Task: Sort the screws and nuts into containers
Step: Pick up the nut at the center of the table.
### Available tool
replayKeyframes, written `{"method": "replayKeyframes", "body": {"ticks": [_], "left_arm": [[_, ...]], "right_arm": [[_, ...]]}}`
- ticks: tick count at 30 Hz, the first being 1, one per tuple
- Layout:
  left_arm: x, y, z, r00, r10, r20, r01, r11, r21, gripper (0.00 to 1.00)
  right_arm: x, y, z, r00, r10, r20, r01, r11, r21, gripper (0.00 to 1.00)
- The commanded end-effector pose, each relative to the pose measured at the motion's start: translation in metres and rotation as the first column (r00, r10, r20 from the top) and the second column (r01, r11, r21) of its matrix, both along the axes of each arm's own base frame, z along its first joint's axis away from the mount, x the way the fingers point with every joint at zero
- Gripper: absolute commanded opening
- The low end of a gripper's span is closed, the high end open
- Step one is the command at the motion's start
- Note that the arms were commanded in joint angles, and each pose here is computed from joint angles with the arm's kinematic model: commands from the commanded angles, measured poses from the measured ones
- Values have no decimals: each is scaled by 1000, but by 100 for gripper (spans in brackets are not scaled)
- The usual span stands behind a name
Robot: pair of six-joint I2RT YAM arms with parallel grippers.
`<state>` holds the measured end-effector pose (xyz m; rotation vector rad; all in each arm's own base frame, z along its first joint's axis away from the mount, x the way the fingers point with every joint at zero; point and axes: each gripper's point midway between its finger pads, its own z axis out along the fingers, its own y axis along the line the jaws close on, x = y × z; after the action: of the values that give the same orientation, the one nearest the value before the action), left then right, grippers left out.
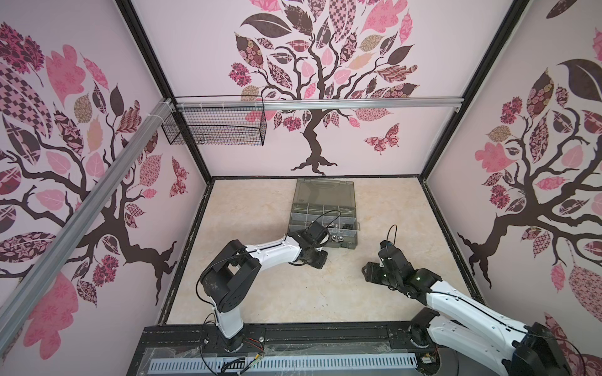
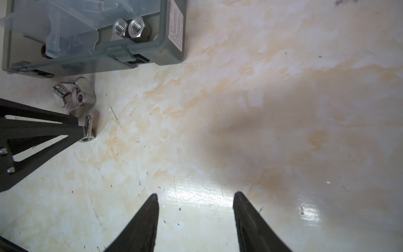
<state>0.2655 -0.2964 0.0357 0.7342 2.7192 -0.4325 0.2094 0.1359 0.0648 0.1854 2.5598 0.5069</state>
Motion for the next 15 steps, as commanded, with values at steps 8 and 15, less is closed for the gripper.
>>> {"method": "replayKeyframes", "body": {"ticks": [8, 15], "left_arm": [[-12, 8, -16, 999, 6, -39, -5, 1000, 14, 27], [-13, 7, -22, 999, 4, -45, -3, 1000, 23, 21]], "right_arm": [[-2, -1, -1, 1000, -4, -7, 4, 1000, 3, 58], [-4, -2, -2, 1000, -8, -11, 8, 1000, 1, 58]]}}
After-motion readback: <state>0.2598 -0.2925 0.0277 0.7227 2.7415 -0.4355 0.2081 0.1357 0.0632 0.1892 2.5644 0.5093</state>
